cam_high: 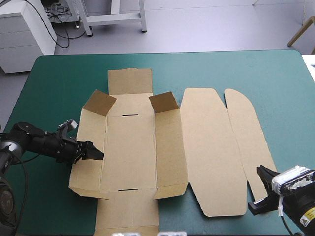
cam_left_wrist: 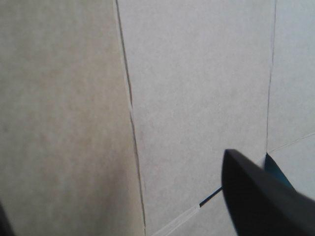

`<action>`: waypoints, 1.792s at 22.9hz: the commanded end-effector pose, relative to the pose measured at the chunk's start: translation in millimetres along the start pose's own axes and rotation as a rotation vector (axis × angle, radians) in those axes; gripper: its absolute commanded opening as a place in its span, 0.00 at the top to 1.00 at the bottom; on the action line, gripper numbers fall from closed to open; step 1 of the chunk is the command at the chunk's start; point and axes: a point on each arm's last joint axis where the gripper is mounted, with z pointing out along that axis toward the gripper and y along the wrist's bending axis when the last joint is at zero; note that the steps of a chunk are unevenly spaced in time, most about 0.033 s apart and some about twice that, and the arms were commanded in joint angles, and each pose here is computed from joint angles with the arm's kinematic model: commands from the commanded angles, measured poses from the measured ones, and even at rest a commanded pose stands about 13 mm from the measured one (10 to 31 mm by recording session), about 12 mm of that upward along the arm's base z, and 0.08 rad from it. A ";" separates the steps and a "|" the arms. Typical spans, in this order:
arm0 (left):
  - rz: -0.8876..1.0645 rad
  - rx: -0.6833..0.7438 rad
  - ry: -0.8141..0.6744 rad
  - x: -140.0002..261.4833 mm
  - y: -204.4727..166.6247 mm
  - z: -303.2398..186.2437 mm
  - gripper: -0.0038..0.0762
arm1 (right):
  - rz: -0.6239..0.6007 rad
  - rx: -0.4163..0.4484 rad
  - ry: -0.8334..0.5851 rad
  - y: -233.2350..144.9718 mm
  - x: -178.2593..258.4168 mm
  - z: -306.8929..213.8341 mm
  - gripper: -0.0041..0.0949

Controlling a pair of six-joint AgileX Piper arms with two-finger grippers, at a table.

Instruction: Fold the box

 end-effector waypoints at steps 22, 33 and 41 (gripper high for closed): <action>0.669 -0.672 -0.131 -88.8 -131.3 -77.2 0.96 | -0.002 -0.012 -0.032 1.3 -1.2 4.8 0.97; 1.297 -1.107 -0.086 -106.1 -226.0 -7.3 0.96 | 0.003 -0.012 -0.032 1.3 -1.2 4.8 0.97; 1.608 -1.104 -0.125 -79.5 -271.4 42.3 0.96 | 0.003 -0.012 -0.032 1.3 -1.2 4.8 0.97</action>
